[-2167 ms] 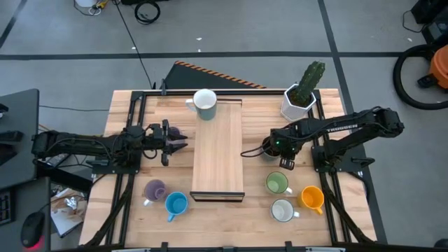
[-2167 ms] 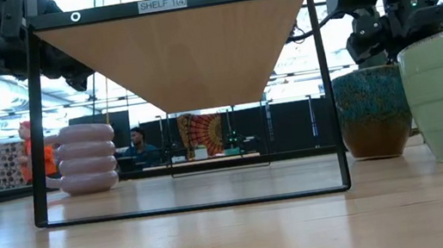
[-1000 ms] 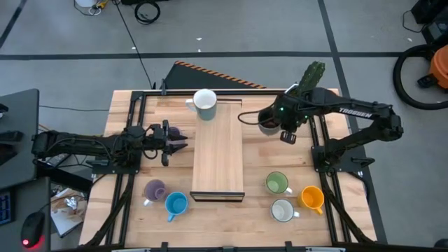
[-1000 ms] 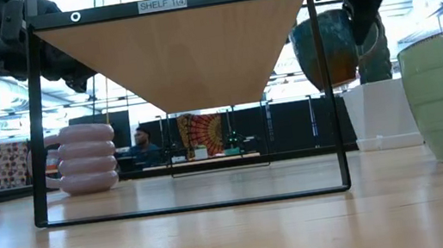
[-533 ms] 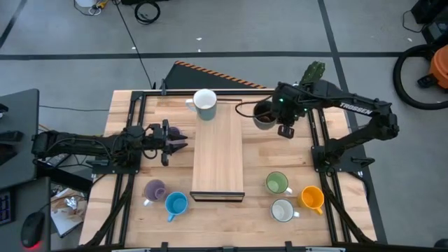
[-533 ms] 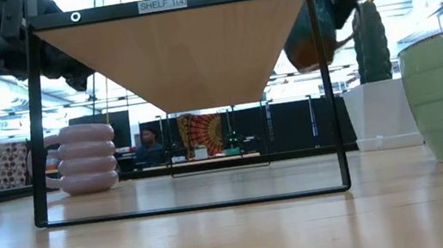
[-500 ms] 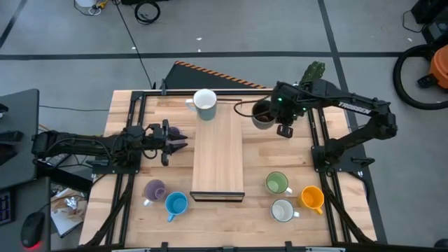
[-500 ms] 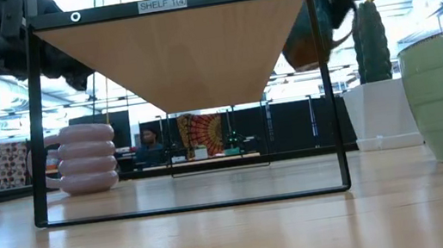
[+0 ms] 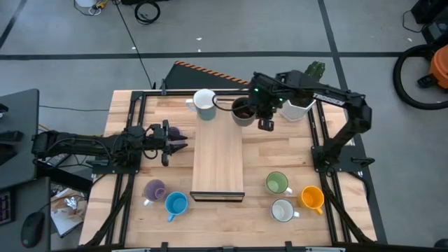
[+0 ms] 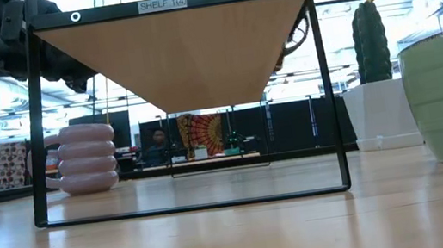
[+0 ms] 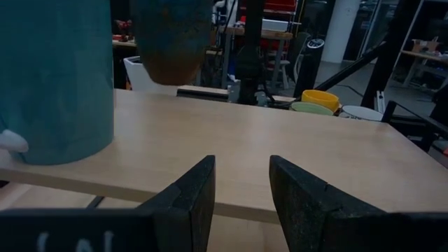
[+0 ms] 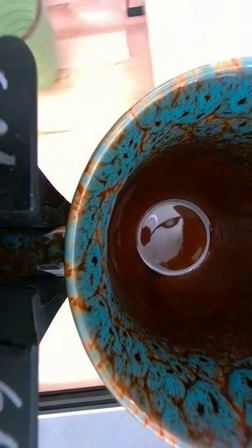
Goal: Place coffee mugs
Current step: Put the dark blue mug on the shelf, then put the green mug on the shelf
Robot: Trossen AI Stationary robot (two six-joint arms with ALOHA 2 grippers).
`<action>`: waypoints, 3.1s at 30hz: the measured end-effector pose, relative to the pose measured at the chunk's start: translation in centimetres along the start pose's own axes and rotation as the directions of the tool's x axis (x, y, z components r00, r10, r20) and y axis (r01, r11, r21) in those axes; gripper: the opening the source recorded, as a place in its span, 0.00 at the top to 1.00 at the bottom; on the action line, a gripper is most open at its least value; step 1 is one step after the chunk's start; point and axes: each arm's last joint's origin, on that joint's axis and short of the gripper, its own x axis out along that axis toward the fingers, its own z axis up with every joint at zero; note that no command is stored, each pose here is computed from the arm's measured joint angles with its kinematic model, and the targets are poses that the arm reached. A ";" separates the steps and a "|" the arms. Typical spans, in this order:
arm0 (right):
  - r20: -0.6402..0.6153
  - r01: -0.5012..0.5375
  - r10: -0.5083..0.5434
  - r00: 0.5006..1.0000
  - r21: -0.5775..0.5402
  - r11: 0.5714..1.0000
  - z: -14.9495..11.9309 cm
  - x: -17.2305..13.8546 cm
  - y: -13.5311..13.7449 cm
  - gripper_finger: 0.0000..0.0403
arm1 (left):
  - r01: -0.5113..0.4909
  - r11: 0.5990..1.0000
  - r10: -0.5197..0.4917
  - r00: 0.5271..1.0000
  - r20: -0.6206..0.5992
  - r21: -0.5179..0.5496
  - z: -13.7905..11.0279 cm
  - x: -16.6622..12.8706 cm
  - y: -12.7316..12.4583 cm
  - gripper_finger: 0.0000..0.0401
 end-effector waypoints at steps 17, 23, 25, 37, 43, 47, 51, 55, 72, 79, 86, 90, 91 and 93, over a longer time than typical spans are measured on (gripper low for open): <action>0.096 -0.037 0.037 0.995 -0.001 0.999 2.1 2.7 -2.6 0.88 | 0.000 1.000 0.000 1.000 0.006 -0.019 0.1 0.0 0.0 0.65; 0.082 -0.038 0.038 0.996 0.003 0.999 2.4 3.7 -2.8 0.88 | 0.001 1.000 -0.001 1.000 0.006 -0.019 0.1 0.0 0.0 0.65; 0.091 -0.034 0.033 0.995 0.001 0.999 2.5 3.7 -2.8 0.88 | 0.001 1.000 -0.001 1.000 0.006 -0.018 0.1 0.0 0.0 0.65; 0.104 -0.021 0.020 0.994 0.010 1.000 2.6 3.6 -3.1 0.85 | 0.001 1.000 -0.001 1.000 0.006 -0.016 0.1 0.0 0.0 0.65; 0.123 0.003 -0.004 0.992 0.010 1.000 2.8 3.5 -3.2 0.80 | 0.001 1.000 -0.001 1.000 0.006 -0.018 0.1 0.0 0.0 0.65; 0.111 0.001 -0.002 0.994 0.011 1.000 2.7 3.5 -3.2 0.74 | 0.000 1.000 0.000 1.000 0.004 -0.017 0.0 0.0 0.0 0.65; 0.111 0.001 -0.002 0.994 0.010 1.000 2.7 3.5 -3.2 0.67 | 0.000 1.000 0.000 1.000 -0.001 -0.017 0.0 0.0 0.0 0.65; 0.096 -0.002 0.001 0.995 0.012 1.000 2.5 3.5 -3.1 0.58 | 0.000 1.000 0.000 1.000 0.000 -0.017 0.0 0.0 0.0 0.65; 0.129 0.046 -0.059 0.990 0.106 0.993 0.0 -1.6 -1.6 0.44 | 0.000 1.000 0.000 1.000 -0.001 -0.026 0.0 0.0 0.0 0.65; 0.030 0.017 -0.021 0.999 0.120 0.993 -1.0 -2.1 1.3 0.44 | -0.002 1.000 0.001 1.000 -0.027 -0.030 -0.3 0.0 0.0 0.65; -0.022 0.050 -0.048 0.999 0.091 0.995 -1.2 -2.1 5.2 0.44 | -0.004 0.999 0.002 0.999 -0.037 -0.033 -0.4 0.0 0.0 0.65; -0.042 0.105 -0.102 0.994 0.073 0.992 -1.8 -2.6 7.2 0.44 | -0.004 1.000 0.003 0.999 -0.037 -0.031 -0.4 0.0 0.0 0.65; -0.032 0.107 -0.105 0.994 0.079 0.991 -1.9 -2.9 7.6 0.44 | -0.004 1.000 0.003 0.999 -0.037 -0.031 -0.4 0.0 0.0 0.65; -0.017 0.112 -0.111 0.994 0.095 0.989 -2.2 -3.3 8.4 0.44 | -0.004 1.000 0.002 0.999 -0.036 -0.031 -0.3 0.0 0.0 0.65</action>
